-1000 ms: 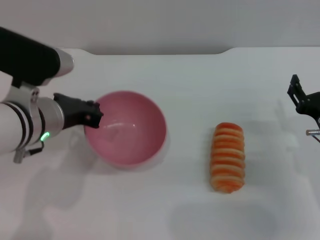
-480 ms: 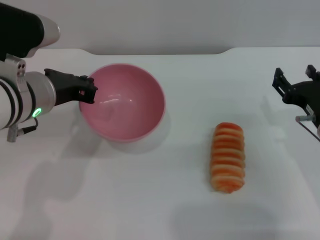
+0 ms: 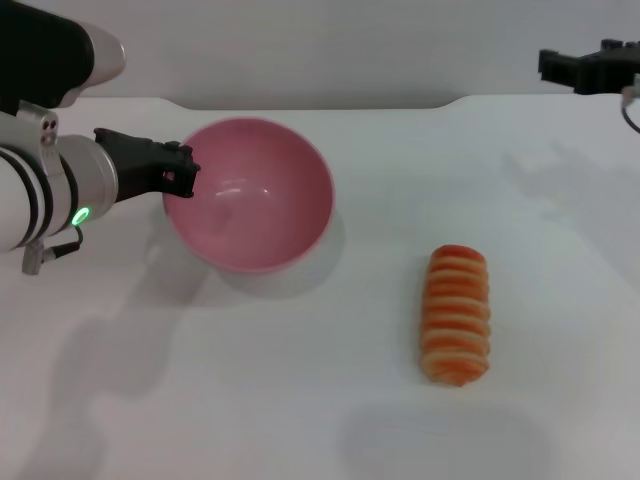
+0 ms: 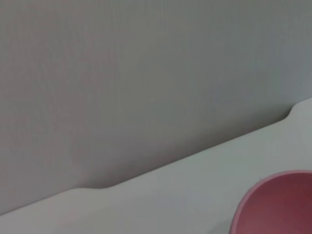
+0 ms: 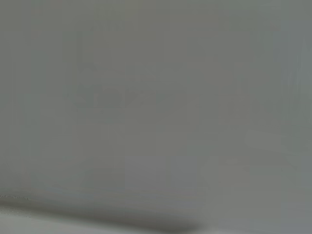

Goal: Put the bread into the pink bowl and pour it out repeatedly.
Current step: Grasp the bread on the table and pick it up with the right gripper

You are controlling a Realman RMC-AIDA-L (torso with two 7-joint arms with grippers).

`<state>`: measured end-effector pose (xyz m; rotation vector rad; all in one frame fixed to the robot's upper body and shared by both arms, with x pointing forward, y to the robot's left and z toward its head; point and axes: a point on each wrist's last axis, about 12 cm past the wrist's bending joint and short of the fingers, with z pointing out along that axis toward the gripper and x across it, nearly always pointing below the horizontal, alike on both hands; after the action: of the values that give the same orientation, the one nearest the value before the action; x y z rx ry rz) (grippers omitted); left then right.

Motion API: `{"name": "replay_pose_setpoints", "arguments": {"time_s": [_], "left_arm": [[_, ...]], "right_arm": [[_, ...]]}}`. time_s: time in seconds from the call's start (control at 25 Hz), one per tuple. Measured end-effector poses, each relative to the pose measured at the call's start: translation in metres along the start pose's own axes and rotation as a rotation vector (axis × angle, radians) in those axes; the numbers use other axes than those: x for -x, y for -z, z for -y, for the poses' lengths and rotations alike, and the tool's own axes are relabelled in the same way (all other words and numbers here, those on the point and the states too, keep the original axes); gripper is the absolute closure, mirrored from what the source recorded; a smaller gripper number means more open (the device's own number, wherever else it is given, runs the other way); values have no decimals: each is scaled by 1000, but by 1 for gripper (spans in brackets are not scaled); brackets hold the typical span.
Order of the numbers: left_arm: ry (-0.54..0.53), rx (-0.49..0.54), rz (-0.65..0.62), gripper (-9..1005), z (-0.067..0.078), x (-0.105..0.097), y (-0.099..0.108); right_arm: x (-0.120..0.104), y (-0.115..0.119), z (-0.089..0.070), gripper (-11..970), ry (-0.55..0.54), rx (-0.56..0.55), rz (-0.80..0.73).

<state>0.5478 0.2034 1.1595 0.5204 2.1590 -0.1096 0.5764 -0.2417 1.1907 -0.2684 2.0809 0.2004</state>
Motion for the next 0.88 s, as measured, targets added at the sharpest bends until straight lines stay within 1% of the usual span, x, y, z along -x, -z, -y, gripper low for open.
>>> {"name": "replay_pose_setpoints", "arguments": {"time_s": [0.08,0.16,0.2,0.32,0.52,0.64,0.88], "left_arm": [[0,3,11,956,-1,2,0],[-1,4,19,956,-1,3,-1],[-2,4,21,956,-1,4,-1],[-4,3,23,956,-1,5,-3],[-8,1,25,956,0,7,-6],[-20,-7,30,956,3,11,-9],[-36,-17,22,956,6,14,-15]], "right_arm": [[6,-8,-7,209,72,-68,-110],[5,-15,-14,209,148,-104,-191],[2,-19,-17,209,183,-111,-232],[-8,-28,-30,209,227,-82,-299],[-32,-40,-55,209,264,-29,-381],[-41,-43,-70,209,275,12,-388],[-52,-47,-83,209,247,72,-388]]}}
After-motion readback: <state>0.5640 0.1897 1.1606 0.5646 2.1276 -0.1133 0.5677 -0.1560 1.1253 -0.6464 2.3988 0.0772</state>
